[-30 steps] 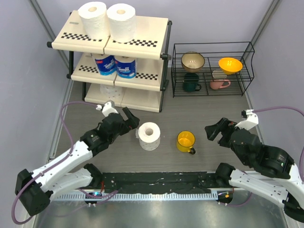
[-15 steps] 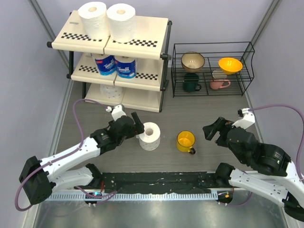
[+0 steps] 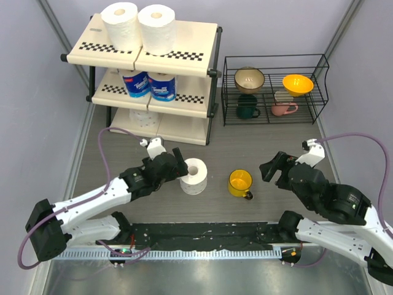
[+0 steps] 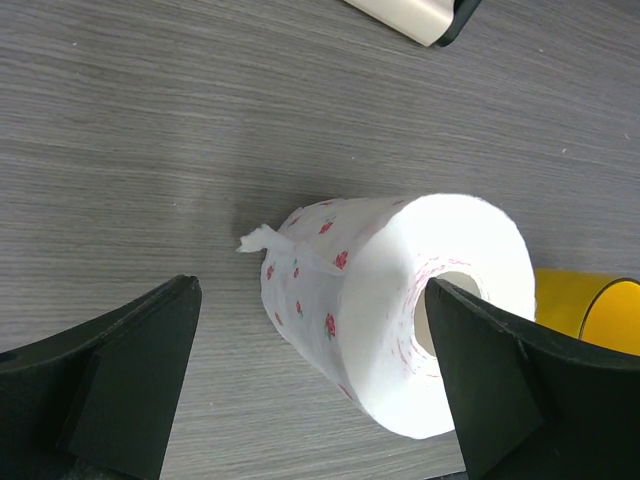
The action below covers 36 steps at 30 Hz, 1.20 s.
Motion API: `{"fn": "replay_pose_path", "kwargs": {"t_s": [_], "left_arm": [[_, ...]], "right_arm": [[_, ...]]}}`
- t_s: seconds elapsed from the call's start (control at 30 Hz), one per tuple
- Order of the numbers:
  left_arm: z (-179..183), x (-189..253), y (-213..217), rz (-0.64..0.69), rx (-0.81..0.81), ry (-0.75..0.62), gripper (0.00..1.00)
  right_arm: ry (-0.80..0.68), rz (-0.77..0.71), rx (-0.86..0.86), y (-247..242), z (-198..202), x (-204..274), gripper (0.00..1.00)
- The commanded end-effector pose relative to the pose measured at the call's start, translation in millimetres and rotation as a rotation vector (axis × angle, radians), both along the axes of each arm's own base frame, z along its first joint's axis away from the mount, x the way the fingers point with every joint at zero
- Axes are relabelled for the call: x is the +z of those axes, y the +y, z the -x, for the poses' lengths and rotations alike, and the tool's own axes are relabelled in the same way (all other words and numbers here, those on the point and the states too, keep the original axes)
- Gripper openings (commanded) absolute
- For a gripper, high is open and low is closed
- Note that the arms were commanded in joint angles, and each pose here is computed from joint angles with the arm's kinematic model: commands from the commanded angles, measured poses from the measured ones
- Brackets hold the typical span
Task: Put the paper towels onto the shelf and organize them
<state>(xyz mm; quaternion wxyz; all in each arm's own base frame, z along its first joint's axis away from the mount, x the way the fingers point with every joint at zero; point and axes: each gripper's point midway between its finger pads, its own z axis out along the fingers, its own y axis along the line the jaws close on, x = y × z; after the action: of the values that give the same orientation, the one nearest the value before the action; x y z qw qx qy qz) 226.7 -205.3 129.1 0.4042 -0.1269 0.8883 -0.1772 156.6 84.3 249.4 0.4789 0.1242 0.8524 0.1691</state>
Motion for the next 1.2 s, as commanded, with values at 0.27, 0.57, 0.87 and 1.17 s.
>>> {"fn": "replay_pose_path", "kwargs": {"t_s": [0.27,0.57,0.87,1.17], "left_arm": [[0,20,-29,0.003,-0.011,-0.043,1.00],[6,8,-32,-0.055,-0.011,-0.030,1.00],[2,11,-21,-0.047,0.056,-0.059,1.00],[-2,4,-21,-0.034,0.088,-0.067,1.00]], "right_arm": [[-0.081,-0.068,-0.035,-15,2,19,0.90],[-0.077,-0.087,-0.041,-17,5,14,0.90],[-0.065,-0.068,-0.035,-14,3,12,0.90],[-0.060,-0.057,-0.027,-11,2,12,0.90]]}}
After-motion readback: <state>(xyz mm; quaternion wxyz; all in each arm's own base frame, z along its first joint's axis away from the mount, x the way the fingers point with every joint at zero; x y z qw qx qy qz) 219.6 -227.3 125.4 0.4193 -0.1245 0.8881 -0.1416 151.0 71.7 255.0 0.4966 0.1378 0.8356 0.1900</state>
